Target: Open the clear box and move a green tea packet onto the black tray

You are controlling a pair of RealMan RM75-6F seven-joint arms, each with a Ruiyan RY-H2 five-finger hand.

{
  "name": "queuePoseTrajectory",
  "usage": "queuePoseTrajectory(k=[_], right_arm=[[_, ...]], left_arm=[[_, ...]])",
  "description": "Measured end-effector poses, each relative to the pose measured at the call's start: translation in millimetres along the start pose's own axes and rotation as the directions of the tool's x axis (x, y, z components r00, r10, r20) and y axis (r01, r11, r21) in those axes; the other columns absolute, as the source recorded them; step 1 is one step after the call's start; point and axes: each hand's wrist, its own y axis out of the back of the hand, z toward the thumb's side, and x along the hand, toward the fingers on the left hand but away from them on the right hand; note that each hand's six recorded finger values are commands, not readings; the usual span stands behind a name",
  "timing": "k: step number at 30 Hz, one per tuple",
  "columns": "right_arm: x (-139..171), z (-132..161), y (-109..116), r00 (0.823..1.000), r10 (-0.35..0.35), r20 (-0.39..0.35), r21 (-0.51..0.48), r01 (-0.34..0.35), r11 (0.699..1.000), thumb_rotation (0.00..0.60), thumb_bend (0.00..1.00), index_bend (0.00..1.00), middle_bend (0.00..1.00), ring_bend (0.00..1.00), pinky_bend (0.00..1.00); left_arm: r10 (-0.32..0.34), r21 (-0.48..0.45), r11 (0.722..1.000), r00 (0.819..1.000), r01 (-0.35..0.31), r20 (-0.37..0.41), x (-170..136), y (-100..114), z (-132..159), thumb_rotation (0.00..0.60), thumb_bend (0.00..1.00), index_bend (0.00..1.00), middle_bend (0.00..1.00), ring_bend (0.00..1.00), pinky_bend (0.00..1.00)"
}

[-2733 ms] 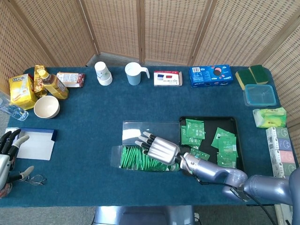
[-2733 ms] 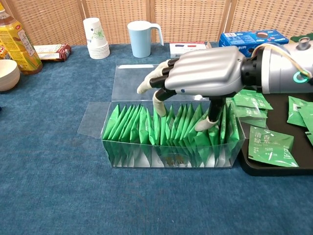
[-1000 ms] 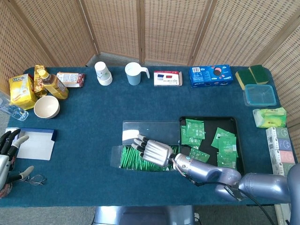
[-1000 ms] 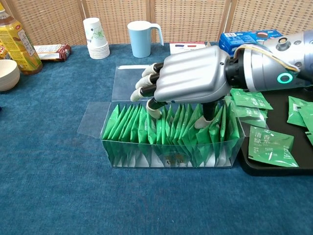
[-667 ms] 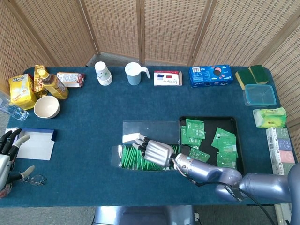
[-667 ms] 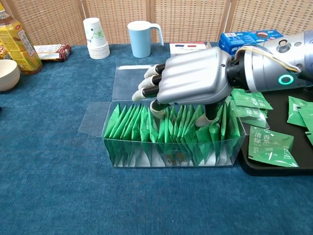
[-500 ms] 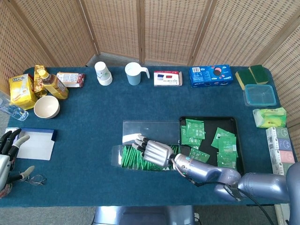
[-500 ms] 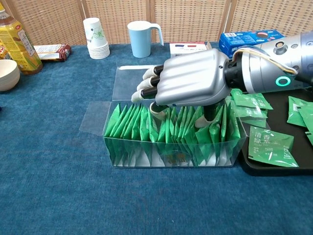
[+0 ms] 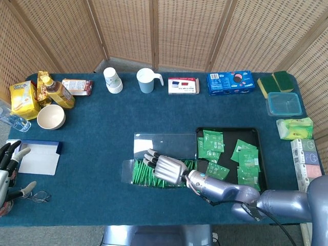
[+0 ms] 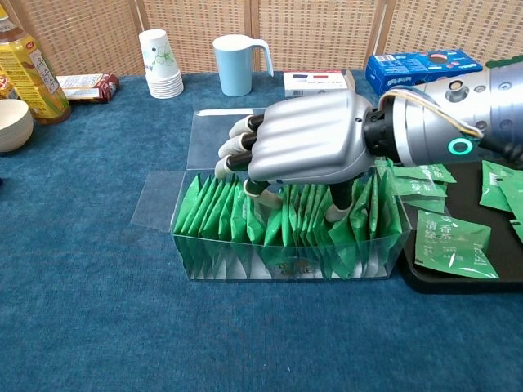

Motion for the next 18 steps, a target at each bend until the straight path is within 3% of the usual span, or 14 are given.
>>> queuePoseTrajectory(k=[18], right_arm=[[-4.1,1.7,-4.4,0.999,-0.039,0.027,-0.065,0.040,0.997,0.600,0.30,0.54,0.14,0.04,0.06]], left_arm=[[0.012,-0.001,1.000,1.000,-0.012,0.010,1.8,1.1,1.2,0.600,0.13,0.16,0.06,0.00,0.27]])
